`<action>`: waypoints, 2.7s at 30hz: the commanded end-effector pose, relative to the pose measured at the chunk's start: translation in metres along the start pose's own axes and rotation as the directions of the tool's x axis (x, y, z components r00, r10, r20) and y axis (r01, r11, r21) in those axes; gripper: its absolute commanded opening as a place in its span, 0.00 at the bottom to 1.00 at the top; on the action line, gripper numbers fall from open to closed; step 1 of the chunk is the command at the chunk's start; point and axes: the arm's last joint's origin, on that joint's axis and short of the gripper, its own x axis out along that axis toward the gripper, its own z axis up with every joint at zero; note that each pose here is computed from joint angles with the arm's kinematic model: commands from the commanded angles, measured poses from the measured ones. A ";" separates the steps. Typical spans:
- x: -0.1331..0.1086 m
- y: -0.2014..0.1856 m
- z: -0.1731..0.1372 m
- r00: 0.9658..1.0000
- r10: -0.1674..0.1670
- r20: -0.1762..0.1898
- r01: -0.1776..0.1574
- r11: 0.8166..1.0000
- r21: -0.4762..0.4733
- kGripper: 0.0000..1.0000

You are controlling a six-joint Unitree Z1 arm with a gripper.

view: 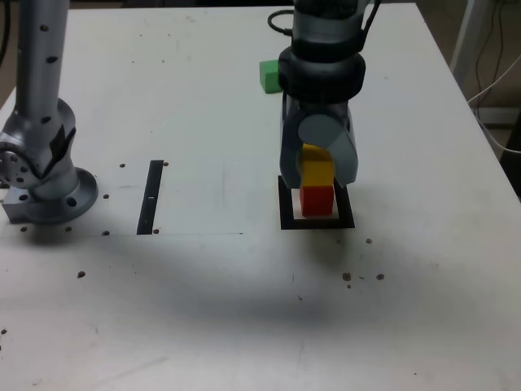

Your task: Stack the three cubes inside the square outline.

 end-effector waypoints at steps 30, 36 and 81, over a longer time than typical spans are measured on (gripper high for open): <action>0.016 0.007 -0.001 1.000 0.001 -0.002 -0.001 1.000 0.001 0.99; 0.004 0.021 -0.014 0.999 0.043 -0.005 -0.043 0.999 -0.028 0.99; 0.039 0.286 -0.042 0.982 0.036 -0.186 -0.075 0.974 -0.212 0.98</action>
